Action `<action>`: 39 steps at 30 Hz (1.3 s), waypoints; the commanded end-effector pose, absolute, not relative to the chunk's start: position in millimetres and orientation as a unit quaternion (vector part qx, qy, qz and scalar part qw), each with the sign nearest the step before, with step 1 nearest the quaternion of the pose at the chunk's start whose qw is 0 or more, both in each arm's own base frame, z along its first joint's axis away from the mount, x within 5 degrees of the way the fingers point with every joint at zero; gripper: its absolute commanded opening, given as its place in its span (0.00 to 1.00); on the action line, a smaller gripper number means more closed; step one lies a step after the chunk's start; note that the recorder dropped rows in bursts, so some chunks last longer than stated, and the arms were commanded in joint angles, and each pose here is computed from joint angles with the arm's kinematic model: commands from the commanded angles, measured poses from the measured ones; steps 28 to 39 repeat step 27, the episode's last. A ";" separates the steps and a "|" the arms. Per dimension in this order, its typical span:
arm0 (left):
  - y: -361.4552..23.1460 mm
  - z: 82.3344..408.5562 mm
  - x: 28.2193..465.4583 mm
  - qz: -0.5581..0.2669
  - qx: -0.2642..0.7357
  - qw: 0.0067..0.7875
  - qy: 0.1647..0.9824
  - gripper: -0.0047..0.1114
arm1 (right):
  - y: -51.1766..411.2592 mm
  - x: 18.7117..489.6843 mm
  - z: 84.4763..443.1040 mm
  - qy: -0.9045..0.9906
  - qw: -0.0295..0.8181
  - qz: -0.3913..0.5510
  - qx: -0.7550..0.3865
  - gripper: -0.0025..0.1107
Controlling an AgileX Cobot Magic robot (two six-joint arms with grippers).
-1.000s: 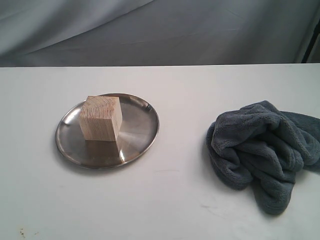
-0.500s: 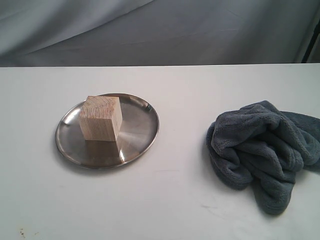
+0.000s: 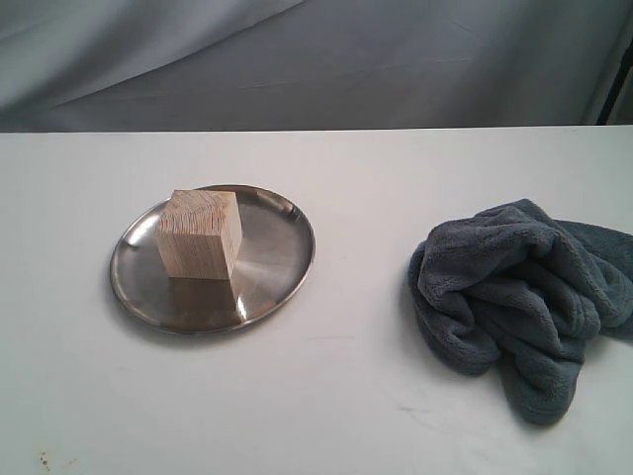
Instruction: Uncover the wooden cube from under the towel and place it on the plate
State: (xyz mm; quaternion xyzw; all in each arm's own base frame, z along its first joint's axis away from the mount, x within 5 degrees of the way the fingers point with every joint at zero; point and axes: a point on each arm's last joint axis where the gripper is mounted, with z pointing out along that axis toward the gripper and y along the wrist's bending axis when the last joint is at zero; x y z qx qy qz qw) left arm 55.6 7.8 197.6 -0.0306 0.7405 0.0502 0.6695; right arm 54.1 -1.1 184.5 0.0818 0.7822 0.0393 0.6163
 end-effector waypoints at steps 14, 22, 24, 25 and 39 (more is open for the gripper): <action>9.0 196.4 55.4 0.083 -0.004 0.667 0.741 0.04 | -1.5 54.1 184.5 0.779 0.620 0.036 0.083 0.02; 9.0 196.4 55.4 0.083 -0.004 0.667 0.741 0.04 | -1.5 54.1 184.5 0.779 0.620 0.036 0.083 0.02; 9.0 196.4 55.4 0.083 -0.004 0.667 0.741 0.04 | -1.5 54.1 184.5 0.779 0.620 0.036 0.083 0.02; 9.0 196.4 55.4 0.083 -0.004 0.667 0.741 0.04 | -1.5 54.1 184.5 0.779 0.620 0.036 0.083 0.02; 9.0 196.4 55.4 0.083 -0.004 0.667 0.741 0.04 | -1.5 54.1 184.5 0.779 0.620 0.036 0.083 0.02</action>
